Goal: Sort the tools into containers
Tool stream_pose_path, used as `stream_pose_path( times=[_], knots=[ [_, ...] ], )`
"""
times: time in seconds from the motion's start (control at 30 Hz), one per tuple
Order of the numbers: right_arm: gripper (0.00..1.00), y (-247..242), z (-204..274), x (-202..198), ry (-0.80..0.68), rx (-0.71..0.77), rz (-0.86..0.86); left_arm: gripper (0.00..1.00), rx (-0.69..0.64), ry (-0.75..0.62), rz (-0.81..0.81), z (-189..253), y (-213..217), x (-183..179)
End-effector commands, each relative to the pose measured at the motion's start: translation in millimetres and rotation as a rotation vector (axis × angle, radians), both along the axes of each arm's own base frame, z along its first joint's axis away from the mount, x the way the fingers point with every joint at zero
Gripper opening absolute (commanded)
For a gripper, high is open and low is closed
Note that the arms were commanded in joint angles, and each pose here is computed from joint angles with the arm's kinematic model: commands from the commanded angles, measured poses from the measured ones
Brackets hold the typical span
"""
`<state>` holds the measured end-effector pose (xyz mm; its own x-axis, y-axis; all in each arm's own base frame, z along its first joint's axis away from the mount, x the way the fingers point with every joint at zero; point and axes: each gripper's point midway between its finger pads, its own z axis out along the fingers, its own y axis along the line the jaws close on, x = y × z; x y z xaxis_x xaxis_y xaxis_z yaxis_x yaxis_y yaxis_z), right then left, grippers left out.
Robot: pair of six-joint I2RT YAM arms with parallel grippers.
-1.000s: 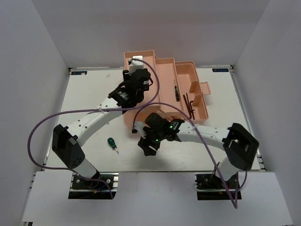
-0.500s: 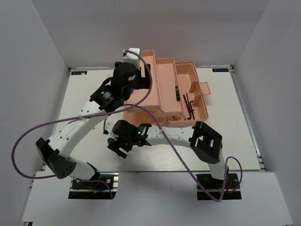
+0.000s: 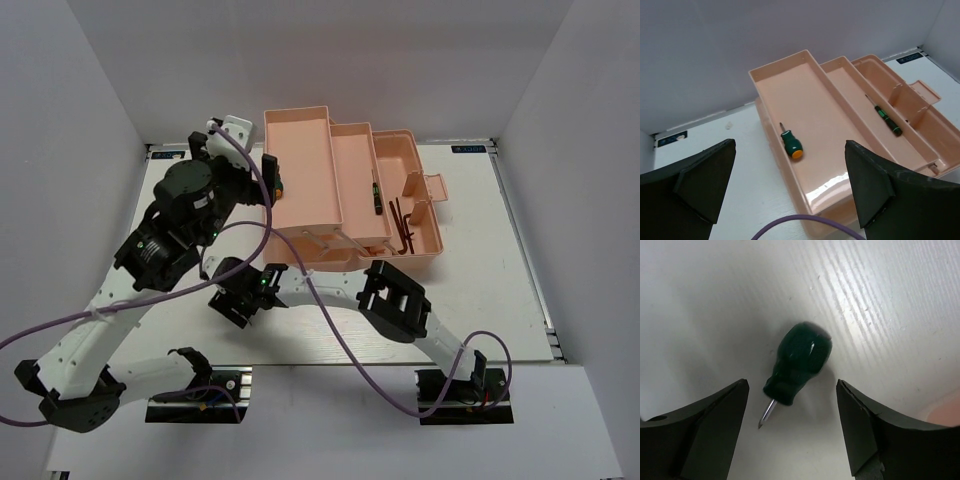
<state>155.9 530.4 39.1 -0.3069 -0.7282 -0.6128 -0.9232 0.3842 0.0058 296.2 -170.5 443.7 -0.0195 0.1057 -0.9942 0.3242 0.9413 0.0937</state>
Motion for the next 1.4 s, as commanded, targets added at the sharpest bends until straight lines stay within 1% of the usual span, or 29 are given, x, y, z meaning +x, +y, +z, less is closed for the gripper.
stream_pose_path(
  times=[0.0, 0.03, 0.1, 0.17, 0.27, 0.3, 0.37, 0.4, 0.43, 0.47, 0.5, 0.53, 0.57, 0.6, 0.67, 0.73, 0.77, 0.87, 0.9, 0.93, 1.0, 1.07, 1.1, 1.13, 1.2, 1.23, 1.27, 1.33, 1.37],
  knots=[
    [0.76, 13.8, 8.4, 18.1, -0.041, 0.027, -0.039, 1.00, 0.057, -0.055, 0.050, 8.7, 26.1, -11.1],
    [0.76, 12.0, -3.7, 19.2, -0.032, 0.003, -0.044, 1.00, 0.069, -0.043, 0.049, 4.9, 26.7, -11.7],
    [0.75, 16.5, -8.0, 21.0, -0.011, 0.012, -0.049, 1.00, 0.055, -0.057, 0.050, 11.0, 33.5, -19.3],
    [0.70, 19.5, -11.6, 21.2, 0.012, 0.016, -0.050, 1.00, 0.066, -0.058, 0.037, 11.3, 37.1, -25.5],
    [0.58, 18.8, -18.9, 17.3, 0.055, 0.008, -0.046, 1.00, 0.048, -0.077, 0.070, 14.3, 52.8, -35.7],
    [0.46, 16.4, -19.3, 14.2, 0.069, -0.001, -0.041, 1.00, 0.047, -0.061, 0.094, 6.4, 58.5, -37.1],
    [0.34, 8.6, -18.5, 9.5, 0.087, -0.014, -0.022, 1.00, -0.042, -0.054, 0.256, 4.9, 91.9, -44.2],
    [0.23, 8.2, -8.0, 5.9, 0.093, 0.003, 0.000, 1.00, -0.098, -0.052, 0.343, 4.4, 107.9, -47.5],
    [0.18, -2.5, -16.6, -1.6, 0.104, -0.028, 0.032, 0.98, -0.188, -0.025, 0.500, -4.6, 133.9, -53.9],
    [0.14, -3.7, -4.3, -3.7, 0.099, -0.010, 0.051, 0.98, -0.230, -0.016, 0.563, -10.7, 145.0, -58.6],
    [0.10, -1.6, 12.3, -19.8, 0.161, 0.034, 0.149, 0.98, -0.281, -0.022, 0.610, -12.4, 157.5, -67.1],
    [0.05, -3.5, 17.8, -29.9, 0.193, 0.048, 0.199, 0.98, -0.388, -0.026, 0.665, -13.1, 166.2, -72.2],
    [0.03, -11.0, 22.9, -37.6, 0.236, 0.040, 0.246, 0.98, -0.388, 0.001, 0.697, -26.1, 171.9, -76.8],
    [0.01, -8.2, 56.9, -62.8, 0.295, 0.130, 0.444, 0.98, -0.405, 0.008, 0.700, -30.4, 173.3, -79.2],
    [0.00, -21.4, 90.5, -76.8, 0.354, 0.165, 0.544, 0.98, -0.463, 0.012, 0.702, -36.5, 177.2, -85.2],
    [0.00, -21.1, 118.3, -78.8, 0.335, 0.229, 0.635, 0.98, -0.476, 0.025, 0.673, -45.6, 175.0, -88.0],
    [0.00, -24.1, 140.2, -74.8, 0.321, 0.276, 0.659, 0.98, -0.551, -0.002, 0.649, -39.7, 180.4, -96.4],
    [0.00, -26.0, 182.1, -63.6, 0.283, 0.347, 0.676, 0.98, -0.618, -0.049, 0.557, -39.8, 179.5, -105.5],
    [0.00, -24.4, 193.3, -53.2, 0.250, 0.368, 0.655, 0.96, -0.686, -0.117, 0.480, -23.0, 184.5, -118.7],
    [0.00, -24.4, 199.9, -34.9, 0.201, 0.368, 0.599, 0.94, -0.683, -0.137, 0.461, -26.1, 184.6, -120.4],
    [0.00, -24.8, 226.7, -19.7, 0.120, 0.410, 0.559, 0.91, -0.700, -0.166, 0.426, -21.1, 188.7, -128.9],
    [0.00, -25.3, 251.1, 6.2, 0.028, 0.435, 0.456, 0.86, -0.689, -0.158, 0.419, -22.5, 190.5, -132.6],
    [0.00, -31.8, 256.8, 30.8, -0.014, 0.431, 0.380, 0.83, -0.666, -0.124, 0.426, -30.2, 187.3, -129.9],
    [0.00, -33.7, 265.4, 37.8, -0.026, 0.445, 0.342, 0.73, -0.645, -0.110, 0.431, -32.2, 186.0, -128.5],
    [0.00, -45.6, 290.4, 69.3, -0.113, 0.465, 0.238, 0.62, -0.595, -0.058, 0.433, -43.8, 174.0, -118.4],
    [0.00, -48.0, 298.0, 80.2, -0.149, 0.476, 0.203, 0.52, -0.580, -0.029, 0.431, -50.6, 168.4, -114.9],
    [0.00, -61.7, 308.7, 109.7, -0.250, 0.452, 0.082, 0.34, -0.567, -0.007, 0.437, -55.8, 164.4, -111.1],
    [0.00, -74.8, 324.0, 140.7, -0.360, 0.458, -0.030, 0.21, -0.493, 0.079, 0.440, -76.5, 144.5, -95.6],
    [0.00, -95.0, 315.1, 170.7, -0.451, 0.375, -0.138, 0.12, -0.463, 0.124, 0.428, -86.7, 133.7, -89.7]
  ],
)
